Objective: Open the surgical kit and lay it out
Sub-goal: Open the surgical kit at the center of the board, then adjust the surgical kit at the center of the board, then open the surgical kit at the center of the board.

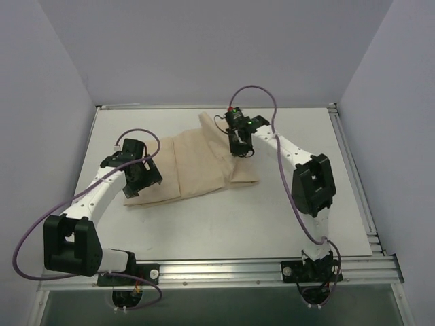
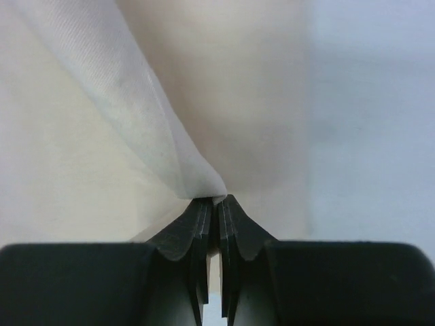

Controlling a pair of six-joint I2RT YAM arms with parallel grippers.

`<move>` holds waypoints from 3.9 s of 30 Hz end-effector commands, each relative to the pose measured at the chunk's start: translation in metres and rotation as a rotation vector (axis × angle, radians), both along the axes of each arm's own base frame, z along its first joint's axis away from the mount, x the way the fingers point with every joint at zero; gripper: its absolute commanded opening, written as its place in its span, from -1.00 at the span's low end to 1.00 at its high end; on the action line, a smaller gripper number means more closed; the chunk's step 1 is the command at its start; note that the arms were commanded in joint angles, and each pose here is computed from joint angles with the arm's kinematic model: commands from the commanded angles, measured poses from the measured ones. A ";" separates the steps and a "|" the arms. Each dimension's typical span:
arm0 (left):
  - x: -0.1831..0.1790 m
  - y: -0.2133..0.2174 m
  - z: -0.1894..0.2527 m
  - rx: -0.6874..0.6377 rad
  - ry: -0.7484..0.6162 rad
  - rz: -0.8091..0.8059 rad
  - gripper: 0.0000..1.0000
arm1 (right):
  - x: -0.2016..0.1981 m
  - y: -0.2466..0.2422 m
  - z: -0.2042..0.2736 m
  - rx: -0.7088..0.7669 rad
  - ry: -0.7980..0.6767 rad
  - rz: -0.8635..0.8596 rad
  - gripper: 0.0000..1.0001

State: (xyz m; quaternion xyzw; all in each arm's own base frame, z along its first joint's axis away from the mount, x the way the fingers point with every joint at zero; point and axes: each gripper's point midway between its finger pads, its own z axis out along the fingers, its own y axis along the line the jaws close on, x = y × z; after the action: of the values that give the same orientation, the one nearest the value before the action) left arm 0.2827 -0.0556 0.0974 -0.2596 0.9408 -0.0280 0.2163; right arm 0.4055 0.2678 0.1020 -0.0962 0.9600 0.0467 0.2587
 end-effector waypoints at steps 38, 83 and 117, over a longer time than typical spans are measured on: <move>0.062 -0.044 -0.081 0.073 0.269 -0.173 -0.43 | -0.020 -0.226 -0.077 -0.080 0.167 -0.439 -0.63; 0.094 -0.074 -0.029 0.277 0.076 -0.282 0.57 | -0.007 -0.162 -0.077 -0.211 0.193 -0.306 0.16; 0.095 -0.062 -0.058 0.288 0.164 -0.363 -0.70 | -0.030 -0.445 0.039 -0.380 0.076 -0.983 -0.51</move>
State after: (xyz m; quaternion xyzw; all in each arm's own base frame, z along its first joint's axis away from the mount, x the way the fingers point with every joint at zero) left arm 0.3744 -0.1188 0.0247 -0.0559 0.9813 0.0996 0.1552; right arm 0.4105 -0.1253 0.0960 0.2706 0.9227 -0.1905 0.1979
